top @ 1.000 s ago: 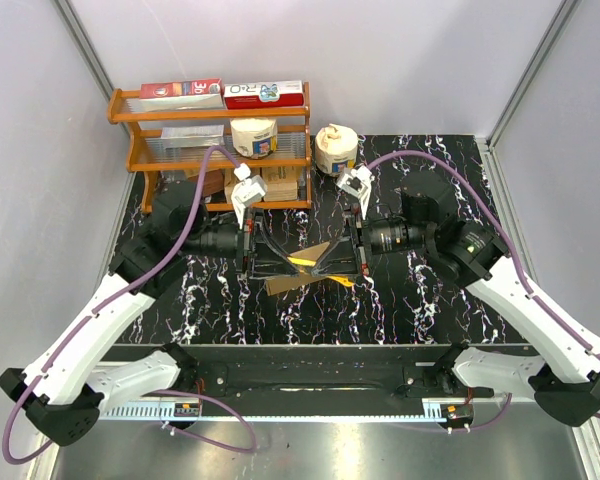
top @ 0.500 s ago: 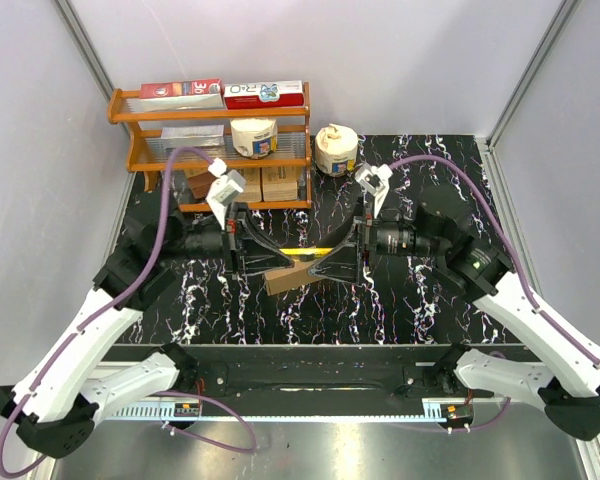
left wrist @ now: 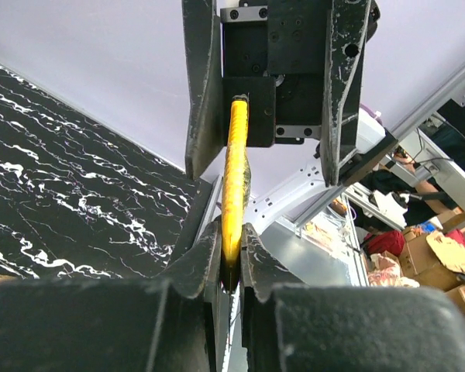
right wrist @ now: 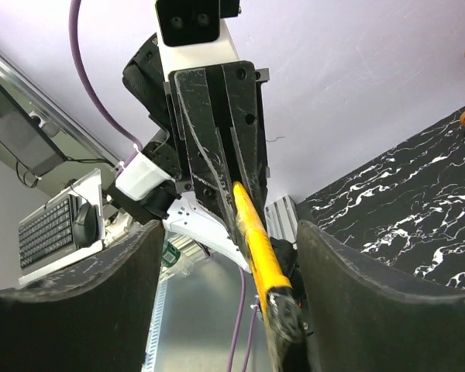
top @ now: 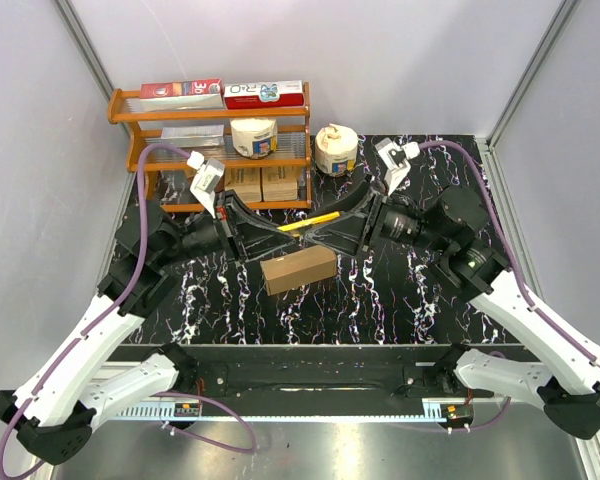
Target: Unpack the express box
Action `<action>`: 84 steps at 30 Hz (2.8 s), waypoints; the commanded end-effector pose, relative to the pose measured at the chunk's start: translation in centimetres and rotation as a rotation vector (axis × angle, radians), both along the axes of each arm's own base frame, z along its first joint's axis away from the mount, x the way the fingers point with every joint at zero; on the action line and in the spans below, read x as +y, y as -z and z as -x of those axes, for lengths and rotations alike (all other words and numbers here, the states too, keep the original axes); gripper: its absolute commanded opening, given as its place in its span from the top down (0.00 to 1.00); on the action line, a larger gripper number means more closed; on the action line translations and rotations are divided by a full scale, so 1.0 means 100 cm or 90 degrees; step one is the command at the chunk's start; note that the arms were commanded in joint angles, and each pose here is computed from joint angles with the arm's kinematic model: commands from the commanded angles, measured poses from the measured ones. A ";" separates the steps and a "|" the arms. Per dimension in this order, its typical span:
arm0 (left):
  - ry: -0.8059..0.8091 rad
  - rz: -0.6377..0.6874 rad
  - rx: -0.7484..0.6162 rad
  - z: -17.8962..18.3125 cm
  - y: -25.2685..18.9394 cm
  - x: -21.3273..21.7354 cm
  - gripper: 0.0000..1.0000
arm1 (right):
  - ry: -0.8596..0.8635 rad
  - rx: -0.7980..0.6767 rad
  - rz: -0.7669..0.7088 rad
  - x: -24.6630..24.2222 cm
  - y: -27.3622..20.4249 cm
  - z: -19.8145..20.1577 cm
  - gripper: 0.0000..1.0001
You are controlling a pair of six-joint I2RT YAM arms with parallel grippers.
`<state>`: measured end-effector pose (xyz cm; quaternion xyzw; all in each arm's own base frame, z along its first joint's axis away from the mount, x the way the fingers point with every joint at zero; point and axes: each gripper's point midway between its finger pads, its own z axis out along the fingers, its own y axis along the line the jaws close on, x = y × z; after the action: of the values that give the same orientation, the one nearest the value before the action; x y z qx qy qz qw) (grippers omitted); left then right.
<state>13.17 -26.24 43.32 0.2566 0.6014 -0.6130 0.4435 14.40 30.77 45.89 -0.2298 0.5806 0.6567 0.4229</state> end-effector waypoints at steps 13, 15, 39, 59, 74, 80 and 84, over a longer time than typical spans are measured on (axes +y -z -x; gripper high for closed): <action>-0.026 0.033 -0.019 -0.007 -0.018 0.001 1.00 | -0.018 -0.028 -0.027 0.007 -0.024 -0.002 0.62; -0.029 0.033 -0.024 -0.008 -0.019 0.001 1.00 | -0.023 -0.026 -0.022 0.009 -0.022 -0.002 0.76; -0.205 -0.450 -0.044 -0.121 0.182 0.009 0.01 | 0.563 0.160 0.323 -0.099 0.166 -0.112 1.00; -0.063 -0.674 -0.091 -0.158 0.321 -0.007 0.02 | 0.581 0.179 0.375 -0.110 0.203 -0.111 1.00; -0.009 -0.756 -0.216 -0.152 0.353 0.011 0.64 | 0.552 0.142 0.311 -0.094 0.228 -0.116 1.00; 0.005 -0.776 -0.247 -0.149 0.361 0.018 0.68 | 0.571 0.112 0.305 -0.091 0.230 -0.129 1.00; 0.023 -0.795 -0.248 -0.143 0.370 0.021 0.70 | 0.584 0.077 0.286 -0.089 0.227 -0.137 1.00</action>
<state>27.86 -26.35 8.68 0.5549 0.7479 -0.1492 0.3324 26.25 21.39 20.53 0.0012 0.8173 0.2619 0.5133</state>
